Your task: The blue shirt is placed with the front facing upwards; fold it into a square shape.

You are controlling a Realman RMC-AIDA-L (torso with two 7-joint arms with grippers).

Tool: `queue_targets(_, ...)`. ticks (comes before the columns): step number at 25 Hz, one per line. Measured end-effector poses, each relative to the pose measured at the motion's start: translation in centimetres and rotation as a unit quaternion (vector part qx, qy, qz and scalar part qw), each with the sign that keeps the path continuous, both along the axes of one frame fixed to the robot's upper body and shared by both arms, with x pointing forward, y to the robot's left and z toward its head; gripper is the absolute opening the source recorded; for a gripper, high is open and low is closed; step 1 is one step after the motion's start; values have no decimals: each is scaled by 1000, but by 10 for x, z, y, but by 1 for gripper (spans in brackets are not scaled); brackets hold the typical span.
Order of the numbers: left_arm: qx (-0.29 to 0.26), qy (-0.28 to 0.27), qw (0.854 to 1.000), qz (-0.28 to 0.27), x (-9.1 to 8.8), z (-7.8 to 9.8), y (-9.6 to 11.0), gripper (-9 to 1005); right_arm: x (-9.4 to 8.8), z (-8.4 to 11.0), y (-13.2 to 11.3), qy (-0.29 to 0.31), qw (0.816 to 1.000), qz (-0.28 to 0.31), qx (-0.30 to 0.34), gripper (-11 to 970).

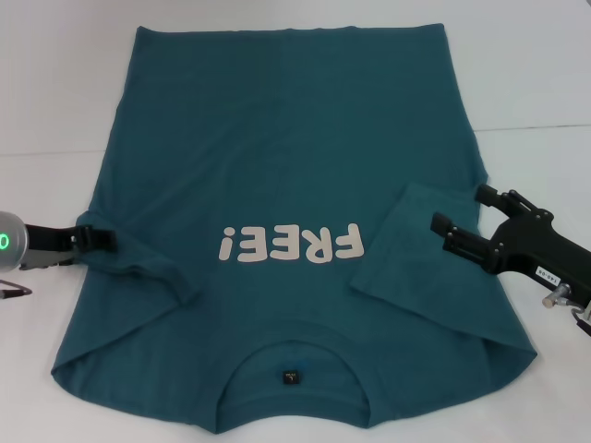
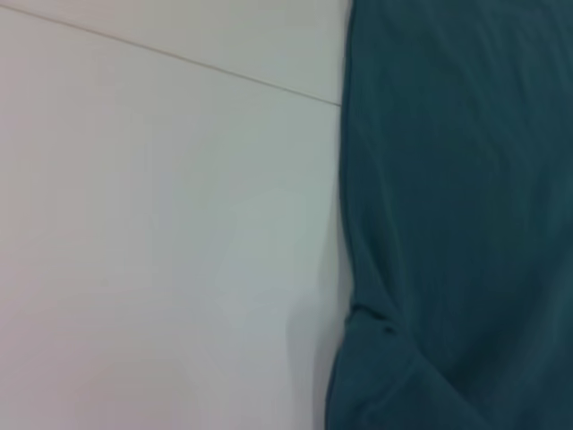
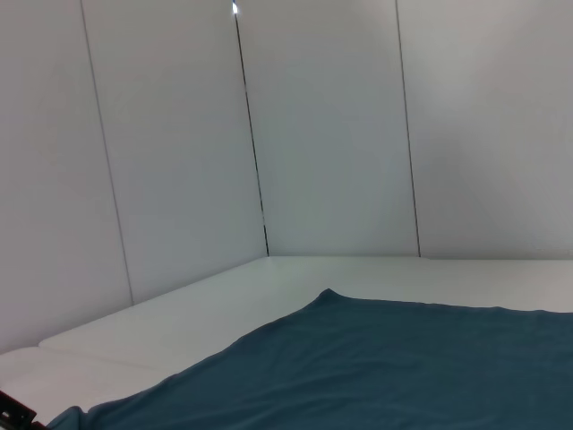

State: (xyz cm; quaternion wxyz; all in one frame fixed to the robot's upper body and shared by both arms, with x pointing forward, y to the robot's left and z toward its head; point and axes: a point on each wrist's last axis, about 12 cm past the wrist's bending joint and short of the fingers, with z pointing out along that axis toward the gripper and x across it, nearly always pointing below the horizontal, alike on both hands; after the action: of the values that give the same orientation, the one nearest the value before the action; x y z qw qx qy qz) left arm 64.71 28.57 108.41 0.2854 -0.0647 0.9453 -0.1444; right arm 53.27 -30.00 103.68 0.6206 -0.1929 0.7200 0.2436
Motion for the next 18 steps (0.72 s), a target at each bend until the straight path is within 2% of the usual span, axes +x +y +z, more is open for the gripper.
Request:
queue_targets(7, 9, 2, 1000, -14, 0, -1, -5, 721, 1, 0, 0, -1, 1000, -3, 2, 941)
queue_targets(12, 17, 1, 1000, -26, 1, 1, -10, 483, 1, 1, 0, -1, 1000, -3, 1, 941)
queue_targets(18, 18, -12, 1000, -22, 4, 6, -9, 274, 1, 1, 0, -1, 1000, -3, 1, 941)
